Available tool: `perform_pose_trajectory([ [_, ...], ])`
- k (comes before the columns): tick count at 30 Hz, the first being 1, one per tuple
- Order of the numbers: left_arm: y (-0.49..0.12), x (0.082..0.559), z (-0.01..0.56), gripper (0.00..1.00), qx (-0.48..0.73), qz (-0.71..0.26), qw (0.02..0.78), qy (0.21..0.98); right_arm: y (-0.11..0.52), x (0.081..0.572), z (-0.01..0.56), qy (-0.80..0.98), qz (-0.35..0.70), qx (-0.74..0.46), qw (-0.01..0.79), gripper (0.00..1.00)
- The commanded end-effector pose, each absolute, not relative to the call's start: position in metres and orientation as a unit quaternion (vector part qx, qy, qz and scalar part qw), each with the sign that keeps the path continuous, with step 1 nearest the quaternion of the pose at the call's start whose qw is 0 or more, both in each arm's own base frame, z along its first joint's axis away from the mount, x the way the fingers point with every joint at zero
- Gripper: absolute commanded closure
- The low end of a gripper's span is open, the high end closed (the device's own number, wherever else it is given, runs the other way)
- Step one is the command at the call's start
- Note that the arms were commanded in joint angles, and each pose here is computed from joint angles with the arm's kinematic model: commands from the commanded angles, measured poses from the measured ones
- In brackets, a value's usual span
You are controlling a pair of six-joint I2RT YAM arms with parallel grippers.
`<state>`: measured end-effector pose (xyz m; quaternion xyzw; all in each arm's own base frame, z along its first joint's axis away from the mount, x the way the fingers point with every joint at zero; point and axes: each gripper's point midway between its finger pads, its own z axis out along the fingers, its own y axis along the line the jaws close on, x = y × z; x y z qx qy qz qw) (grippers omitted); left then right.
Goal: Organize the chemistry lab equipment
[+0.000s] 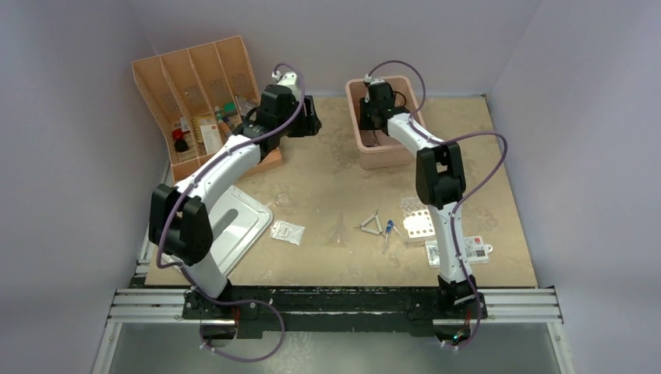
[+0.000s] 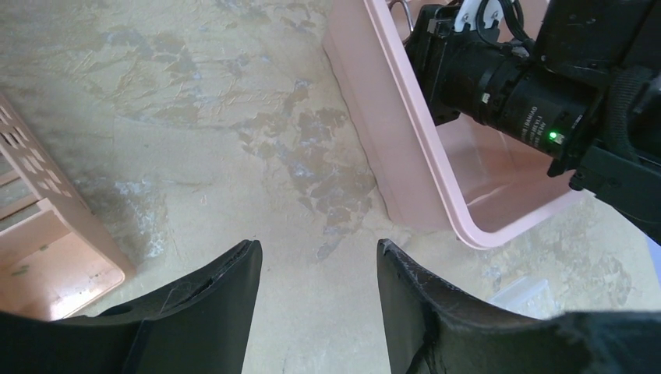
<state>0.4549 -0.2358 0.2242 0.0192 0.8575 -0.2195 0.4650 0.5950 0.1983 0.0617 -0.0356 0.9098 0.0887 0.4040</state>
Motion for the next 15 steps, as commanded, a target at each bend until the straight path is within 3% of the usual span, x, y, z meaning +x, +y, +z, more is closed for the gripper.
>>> perform_pose_trajectory([
  [1,-0.231,0.444,0.264,0.45,0.027,-0.232,0.500,0.834,0.199,0.605,0.106,0.888,0.087,-0.024,0.451,0.66],
  [8,-0.222,0.429,0.263,0.45,0.013,-0.227,0.486,0.844,0.199,0.587,0.170,0.865,0.123,0.002,0.487,0.53],
  [15,-0.221,0.414,0.253,0.45,0.002,-0.238,0.460,0.855,0.194,0.547,0.241,0.840,0.164,0.026,0.517,0.46],
])
